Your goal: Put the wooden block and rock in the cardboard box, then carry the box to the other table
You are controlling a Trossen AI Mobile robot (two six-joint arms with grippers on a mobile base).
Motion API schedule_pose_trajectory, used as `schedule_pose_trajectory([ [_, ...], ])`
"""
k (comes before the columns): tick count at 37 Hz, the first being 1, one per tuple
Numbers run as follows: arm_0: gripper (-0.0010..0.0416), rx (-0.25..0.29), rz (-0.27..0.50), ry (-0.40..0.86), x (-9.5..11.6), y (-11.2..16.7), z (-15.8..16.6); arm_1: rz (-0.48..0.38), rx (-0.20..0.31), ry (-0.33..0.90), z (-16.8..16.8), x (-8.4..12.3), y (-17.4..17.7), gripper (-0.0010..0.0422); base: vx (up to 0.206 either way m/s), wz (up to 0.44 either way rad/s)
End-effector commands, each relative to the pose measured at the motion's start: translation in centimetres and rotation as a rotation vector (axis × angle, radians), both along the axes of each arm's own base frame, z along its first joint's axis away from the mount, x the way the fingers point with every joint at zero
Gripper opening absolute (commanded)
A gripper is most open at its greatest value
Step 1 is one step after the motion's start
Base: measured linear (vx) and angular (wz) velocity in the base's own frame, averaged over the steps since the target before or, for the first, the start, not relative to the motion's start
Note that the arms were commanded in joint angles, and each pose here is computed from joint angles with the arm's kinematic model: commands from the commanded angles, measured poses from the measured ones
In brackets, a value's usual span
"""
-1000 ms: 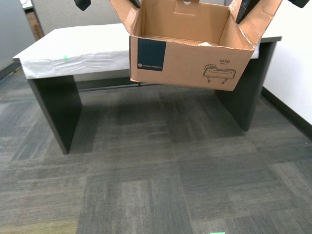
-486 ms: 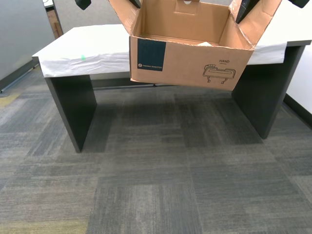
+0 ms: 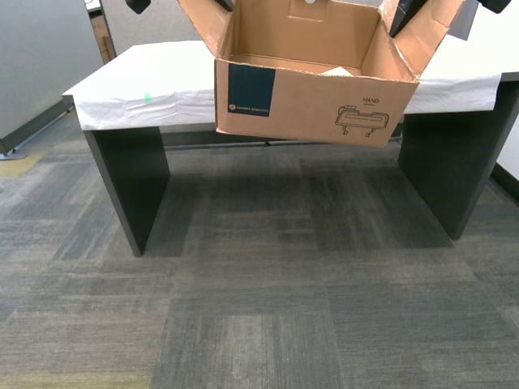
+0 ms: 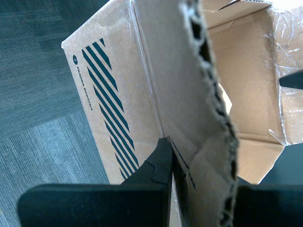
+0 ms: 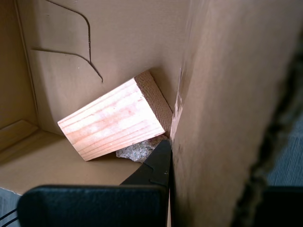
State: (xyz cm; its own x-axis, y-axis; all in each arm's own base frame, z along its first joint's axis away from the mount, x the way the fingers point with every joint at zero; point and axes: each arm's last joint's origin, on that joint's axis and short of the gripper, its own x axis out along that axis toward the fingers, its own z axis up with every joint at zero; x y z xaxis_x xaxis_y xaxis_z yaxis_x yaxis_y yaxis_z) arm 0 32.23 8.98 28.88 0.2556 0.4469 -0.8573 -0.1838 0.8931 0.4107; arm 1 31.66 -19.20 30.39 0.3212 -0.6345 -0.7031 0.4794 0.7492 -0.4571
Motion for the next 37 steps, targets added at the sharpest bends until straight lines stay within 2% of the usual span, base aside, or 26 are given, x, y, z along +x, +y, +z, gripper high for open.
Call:
schedule_pose_trajectory([
  [1,-0.0001,0.024,0.009,-0.001,0.04,0.17,0.07,-0.02,-0.032,0.005,0.2,-0.07,-0.24,-0.0001,0.066,-0.167],
  [10,-0.0001,0.007,0.065,-0.03,0.03,0.16,0.07,0.036,-0.068,0.04,0.29,0.09,-0.34,-0.0001,0.069,-0.15],
  [18,-0.0001,0.006,0.065,-0.029,0.02,0.16,0.06,0.052,-0.063,0.074,0.14,-0.06,-0.26,-0.0001,0.092,-0.089],
  [30,-0.0001,-0.007,0.105,-0.054,0.04,0.16,0.07,0.084,-0.06,0.101,0.06,-0.11,-0.21,-0.0001,0.133,-0.064],
  [37,-0.0001,-0.084,0.081,-0.074,0.16,-0.08,0.0,0.087,-0.06,0.106,0.04,-0.13,-0.2,-0.0001,0.16,-0.042],
])
